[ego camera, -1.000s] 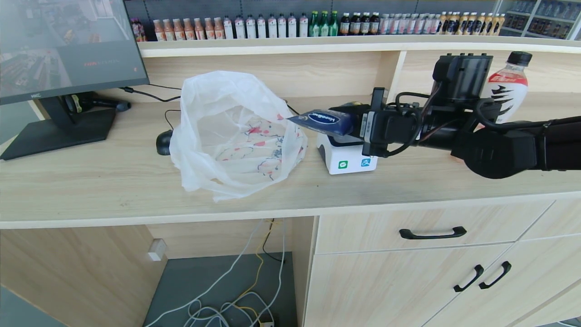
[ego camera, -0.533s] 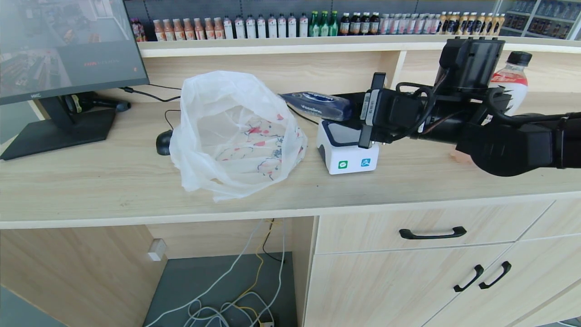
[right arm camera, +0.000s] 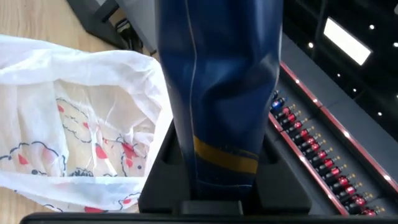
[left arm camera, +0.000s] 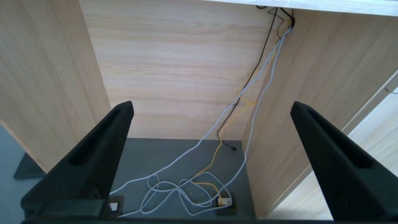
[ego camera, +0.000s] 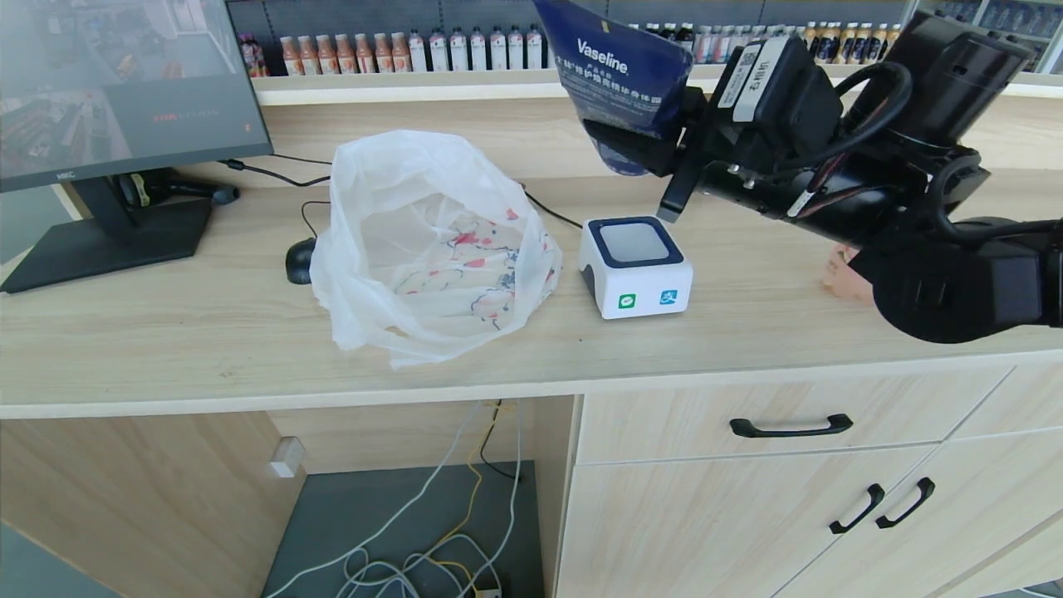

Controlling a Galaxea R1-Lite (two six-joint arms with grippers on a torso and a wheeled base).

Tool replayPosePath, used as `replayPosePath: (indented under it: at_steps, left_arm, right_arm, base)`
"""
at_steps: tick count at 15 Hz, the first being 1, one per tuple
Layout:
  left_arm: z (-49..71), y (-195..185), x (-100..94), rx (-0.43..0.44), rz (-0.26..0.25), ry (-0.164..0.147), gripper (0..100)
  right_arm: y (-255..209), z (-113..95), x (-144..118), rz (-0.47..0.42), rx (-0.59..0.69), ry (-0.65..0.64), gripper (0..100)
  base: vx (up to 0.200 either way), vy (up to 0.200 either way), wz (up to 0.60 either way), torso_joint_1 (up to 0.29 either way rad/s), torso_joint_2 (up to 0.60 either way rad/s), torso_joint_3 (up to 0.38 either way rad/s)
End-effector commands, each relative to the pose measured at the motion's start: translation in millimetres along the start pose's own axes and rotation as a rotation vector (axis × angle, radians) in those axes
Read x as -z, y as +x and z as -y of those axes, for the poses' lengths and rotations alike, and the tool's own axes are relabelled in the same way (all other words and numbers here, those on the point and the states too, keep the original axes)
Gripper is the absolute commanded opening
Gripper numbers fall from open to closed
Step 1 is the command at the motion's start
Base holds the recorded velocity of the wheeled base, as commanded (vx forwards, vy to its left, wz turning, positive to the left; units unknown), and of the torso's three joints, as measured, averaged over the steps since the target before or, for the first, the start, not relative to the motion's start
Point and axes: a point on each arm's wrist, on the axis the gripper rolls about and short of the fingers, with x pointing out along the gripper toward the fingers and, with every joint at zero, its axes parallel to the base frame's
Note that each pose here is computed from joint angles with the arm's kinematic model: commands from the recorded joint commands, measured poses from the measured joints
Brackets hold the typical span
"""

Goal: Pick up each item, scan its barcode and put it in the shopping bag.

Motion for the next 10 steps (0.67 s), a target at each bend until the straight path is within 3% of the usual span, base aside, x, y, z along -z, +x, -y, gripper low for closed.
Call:
replayPosePath:
  at_steps: [1, 7, 10]
  left_arm:
    - [0.0, 0.0, 0.0, -0.001, 0.0, 0.001, 100]
    - [0.0, 0.0, 0.0, -0.001, 0.0, -0.001, 100]
    - [0.0, 0.0, 0.0, -0.001, 0.0, -0.001, 100]
  right_arm:
    - [-6.0, -9.2, -8.6, 0.0, 0.027, 0.053, 0]
    - [-36.5, -79.1, -20.2, -0.049, 0.372, 0.413, 0]
    - [-40.8, -77.2, -22.9, -0.076, 0.461, 0.506, 0]
  base:
    - [0.0, 0.0, 0.0, 0.0, 0.0, 0.0]
    - [0.0, 0.0, 0.0, 0.0, 0.0, 0.0]
    - [0.0, 0.0, 0.0, 0.0, 0.0, 0.0]
